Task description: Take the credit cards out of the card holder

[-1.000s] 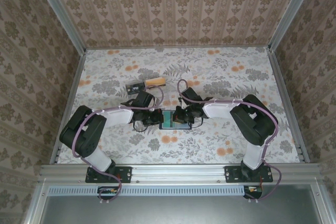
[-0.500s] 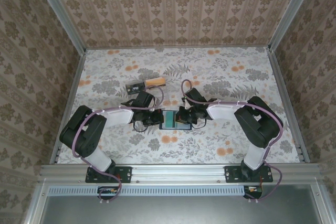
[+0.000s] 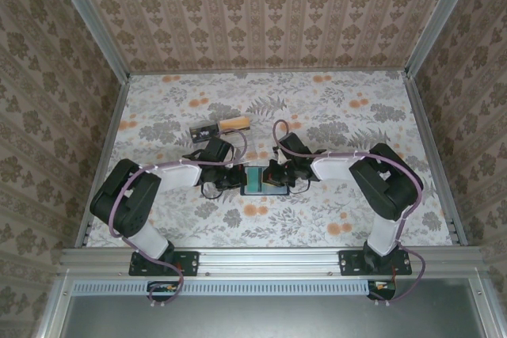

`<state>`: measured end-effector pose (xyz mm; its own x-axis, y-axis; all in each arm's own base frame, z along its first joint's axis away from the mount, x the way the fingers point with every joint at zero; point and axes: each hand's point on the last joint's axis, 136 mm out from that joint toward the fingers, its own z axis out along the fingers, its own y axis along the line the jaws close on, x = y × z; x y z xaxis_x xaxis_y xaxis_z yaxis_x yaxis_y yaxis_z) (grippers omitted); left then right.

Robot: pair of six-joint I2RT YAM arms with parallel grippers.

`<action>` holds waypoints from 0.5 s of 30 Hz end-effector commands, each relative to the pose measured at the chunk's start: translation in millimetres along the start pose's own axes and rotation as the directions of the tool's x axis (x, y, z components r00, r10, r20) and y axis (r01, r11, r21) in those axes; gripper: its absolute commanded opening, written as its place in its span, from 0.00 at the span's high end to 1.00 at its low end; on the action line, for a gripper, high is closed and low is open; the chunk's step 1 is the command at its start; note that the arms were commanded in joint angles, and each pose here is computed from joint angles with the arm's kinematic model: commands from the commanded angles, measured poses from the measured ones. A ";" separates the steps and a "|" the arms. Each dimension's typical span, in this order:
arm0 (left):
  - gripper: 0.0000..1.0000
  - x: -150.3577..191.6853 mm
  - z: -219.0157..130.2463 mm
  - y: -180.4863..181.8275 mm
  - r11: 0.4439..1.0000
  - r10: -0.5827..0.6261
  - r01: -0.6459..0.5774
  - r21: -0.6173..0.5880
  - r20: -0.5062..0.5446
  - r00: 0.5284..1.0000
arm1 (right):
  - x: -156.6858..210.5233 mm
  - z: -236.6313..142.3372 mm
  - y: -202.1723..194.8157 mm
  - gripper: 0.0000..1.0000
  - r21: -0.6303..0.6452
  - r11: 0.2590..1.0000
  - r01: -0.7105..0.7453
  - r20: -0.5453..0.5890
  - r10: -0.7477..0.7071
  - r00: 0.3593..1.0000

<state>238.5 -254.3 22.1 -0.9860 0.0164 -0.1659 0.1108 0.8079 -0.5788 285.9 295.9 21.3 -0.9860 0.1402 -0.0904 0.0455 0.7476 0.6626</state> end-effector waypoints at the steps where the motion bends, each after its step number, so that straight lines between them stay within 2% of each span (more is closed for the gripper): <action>1: 0.98 18.4 4.7 19.4 0.996 -0.033 0.028 -0.080 -0.067 0.997 | 3.4 -9.3 -19.2 1.00 0.050 0.998 -0.026 0.014 0.025 1.000; 9: 0.98 17.2 2.8 18.3 0.997 -0.032 0.027 -0.076 -0.060 0.998 | 3.4 -42.0 -30.7 1.00 0.054 0.998 -0.022 0.056 0.019 0.998; 15: 0.94 6.9 -7.2 3.7 0.999 -0.017 0.016 -0.041 -0.026 1.000 | 1.4 -67.5 -18.0 1.00 0.011 1.000 0.019 0.098 -0.020 0.995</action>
<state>238.2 -254.2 23.0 -0.9861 0.0168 -0.1650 0.1106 0.8083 -0.5783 278.8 247.3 51.7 -0.9677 0.2019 -0.1510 0.0518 0.7454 0.6647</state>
